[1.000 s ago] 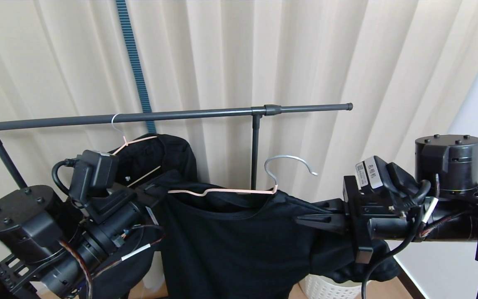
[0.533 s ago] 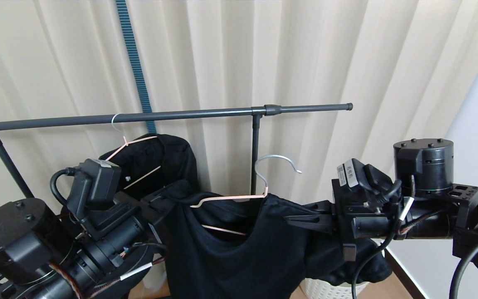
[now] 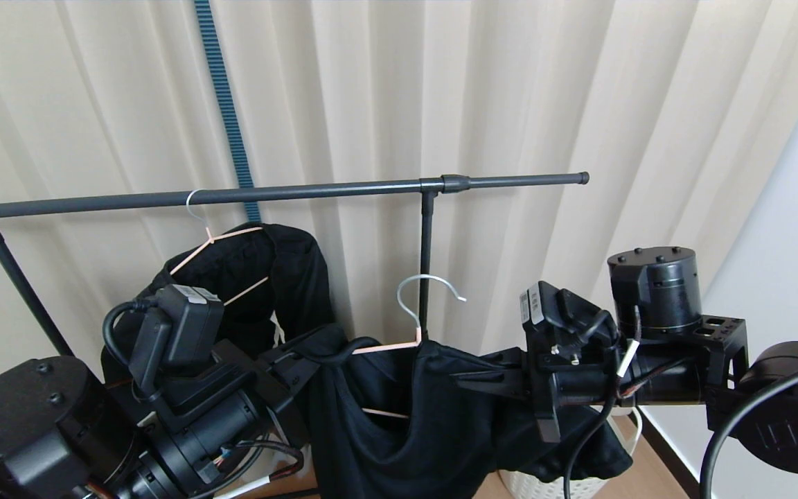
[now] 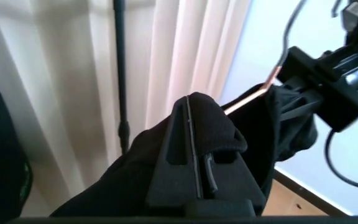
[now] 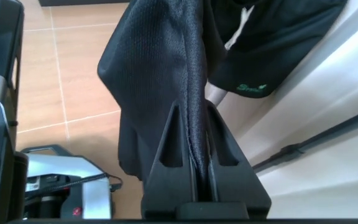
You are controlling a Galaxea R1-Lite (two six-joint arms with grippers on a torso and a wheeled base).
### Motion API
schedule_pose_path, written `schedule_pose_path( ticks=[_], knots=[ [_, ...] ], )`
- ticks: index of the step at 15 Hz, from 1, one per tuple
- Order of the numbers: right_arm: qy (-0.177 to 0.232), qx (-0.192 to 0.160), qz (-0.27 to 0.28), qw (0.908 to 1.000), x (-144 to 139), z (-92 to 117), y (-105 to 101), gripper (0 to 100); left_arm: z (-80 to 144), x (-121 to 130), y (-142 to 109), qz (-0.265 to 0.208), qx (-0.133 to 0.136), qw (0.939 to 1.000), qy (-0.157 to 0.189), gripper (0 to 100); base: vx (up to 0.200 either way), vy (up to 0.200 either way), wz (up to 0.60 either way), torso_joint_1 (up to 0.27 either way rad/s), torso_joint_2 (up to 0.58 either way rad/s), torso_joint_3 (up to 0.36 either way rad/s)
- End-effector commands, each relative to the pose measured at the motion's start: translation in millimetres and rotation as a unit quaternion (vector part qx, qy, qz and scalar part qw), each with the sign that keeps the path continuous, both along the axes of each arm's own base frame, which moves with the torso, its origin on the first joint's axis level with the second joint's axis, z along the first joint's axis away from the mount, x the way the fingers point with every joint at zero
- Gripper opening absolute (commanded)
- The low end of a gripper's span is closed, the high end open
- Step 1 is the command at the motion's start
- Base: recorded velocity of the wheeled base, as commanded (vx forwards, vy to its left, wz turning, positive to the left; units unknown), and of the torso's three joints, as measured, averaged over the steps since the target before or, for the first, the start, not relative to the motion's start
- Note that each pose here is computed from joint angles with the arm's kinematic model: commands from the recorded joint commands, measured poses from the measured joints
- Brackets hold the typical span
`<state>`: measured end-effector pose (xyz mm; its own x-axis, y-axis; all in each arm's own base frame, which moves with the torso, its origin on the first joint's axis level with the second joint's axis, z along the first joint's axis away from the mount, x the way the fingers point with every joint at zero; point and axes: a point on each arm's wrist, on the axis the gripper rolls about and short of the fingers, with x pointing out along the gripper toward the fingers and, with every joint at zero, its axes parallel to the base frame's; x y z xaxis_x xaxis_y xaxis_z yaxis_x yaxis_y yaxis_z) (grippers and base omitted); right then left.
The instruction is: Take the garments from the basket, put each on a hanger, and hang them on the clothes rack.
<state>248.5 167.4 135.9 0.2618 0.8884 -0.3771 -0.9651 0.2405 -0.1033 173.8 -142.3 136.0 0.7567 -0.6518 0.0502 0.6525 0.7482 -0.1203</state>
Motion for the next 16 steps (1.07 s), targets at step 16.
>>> schedule_pose_path(
  ticks=[16],
  knots=[
    [0.002,0.073,-0.008,0.9973,9.4,-30.9,18.9,0,0.5,-9.2,-10.5,-0.032,-0.022,0.9991,0.015,0,0.000,0.000,0.00,0.000,0.00,0.000]
  ],
)
